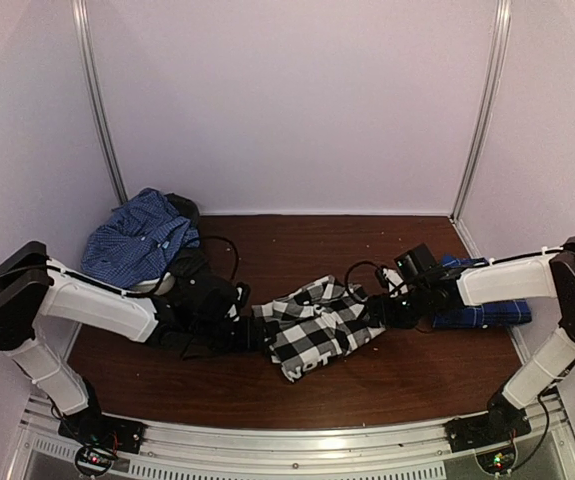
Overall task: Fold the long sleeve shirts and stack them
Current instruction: Rotate the square-folded shirt at the center of the board, then move the square-folded shirt to the center of the board.
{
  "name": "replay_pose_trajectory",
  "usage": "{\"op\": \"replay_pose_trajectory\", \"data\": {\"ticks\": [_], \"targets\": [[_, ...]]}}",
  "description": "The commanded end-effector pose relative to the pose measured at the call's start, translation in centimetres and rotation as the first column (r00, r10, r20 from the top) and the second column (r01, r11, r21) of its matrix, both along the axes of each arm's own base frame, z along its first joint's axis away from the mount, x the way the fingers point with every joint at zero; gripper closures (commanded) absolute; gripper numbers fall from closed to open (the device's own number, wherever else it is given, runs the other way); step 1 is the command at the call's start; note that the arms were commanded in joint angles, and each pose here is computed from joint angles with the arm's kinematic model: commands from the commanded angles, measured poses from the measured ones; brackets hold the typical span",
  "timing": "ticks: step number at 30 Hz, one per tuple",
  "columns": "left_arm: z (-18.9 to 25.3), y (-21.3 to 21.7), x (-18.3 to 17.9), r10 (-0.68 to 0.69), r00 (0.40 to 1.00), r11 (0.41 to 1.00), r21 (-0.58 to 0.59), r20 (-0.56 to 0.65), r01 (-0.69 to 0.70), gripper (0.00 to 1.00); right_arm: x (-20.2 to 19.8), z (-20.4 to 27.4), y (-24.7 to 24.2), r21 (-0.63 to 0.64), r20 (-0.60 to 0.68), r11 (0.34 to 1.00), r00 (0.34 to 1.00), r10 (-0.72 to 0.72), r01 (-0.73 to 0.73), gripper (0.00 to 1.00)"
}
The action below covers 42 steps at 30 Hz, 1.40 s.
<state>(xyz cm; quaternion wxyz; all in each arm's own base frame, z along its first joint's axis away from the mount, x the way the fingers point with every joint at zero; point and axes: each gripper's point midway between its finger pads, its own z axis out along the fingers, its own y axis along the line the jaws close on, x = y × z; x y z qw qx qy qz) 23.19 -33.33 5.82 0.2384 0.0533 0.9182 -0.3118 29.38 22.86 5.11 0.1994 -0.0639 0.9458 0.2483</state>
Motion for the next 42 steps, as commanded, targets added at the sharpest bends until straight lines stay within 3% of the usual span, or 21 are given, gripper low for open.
{"op": "replay_pose_trajectory", "data": {"ticks": [1,4,8,12,15,19,25,33,37,42], "targets": [[1.9,-3.0,1.4,-0.046,0.998,0.996,-0.072,0.053,0.049,0.29,-1.5,1.0,1.0,0.126,0.009,0.992,1.000,0.022,-0.023,0.31],[1.9,-4.0,2.1,-0.067,0.996,0.995,-0.063,0.060,0.071,0.37,-3.4,0.6,1.1,0.171,-0.014,0.985,1.000,0.023,-0.020,0.37],[1.7,-4.3,3.4,-0.074,0.995,0.996,-0.043,0.064,0.077,0.42,-6.2,1.2,2.1,0.208,-0.025,0.977,0.998,0.052,-0.046,0.39],[1.8,-3.5,5.2,-0.051,0.996,0.998,-0.022,0.077,0.053,0.43,-7.0,1.9,0.9,0.168,-0.015,0.986,1.000,0.007,-0.004,0.32],[2.1,-1.9,6.7,-0.011,0.996,1.000,0.014,0.093,0.010,0.43,-5.0,3.3,-2.4,0.029,0.069,0.991,0.989,-0.132,0.130,0.14],[3.4,-0.3,7.8,0.021,0.989,0.998,0.057,0.144,-0.029,0.39,-2.3,5.9,-6.8,-0.102,0.159,0.953,0.950,-0.269,0.286,0.05],[4.9,1.0,8.0,0.020,0.980,0.993,0.108,0.197,-0.042,0.28,3.0,6.8,-13.1,-0.206,0.226,0.873,0.890,-0.397,0.442,0.04],[6.2,2.6,7.1,0.022,0.973,0.991,0.120,0.229,-0.051,0.24,7.4,4.2,-19.2,-0.386,0.235,0.759,0.851,-0.469,0.524,0.03],[6.5,3.0,6.8,0.021,0.972,0.991,0.122,0.235,-0.051,0.24,8.4,1.1,-19.0,-0.421,0.166,0.770,0.875,-0.455,0.480,0.05],[6.9,3.5,6.7,0.021,0.969,0.989,0.135,0.245,-0.055,0.24,8.9,-2.5,-16.4,-0.364,0.052,0.844,0.914,-0.403,0.393,0.12]]}}
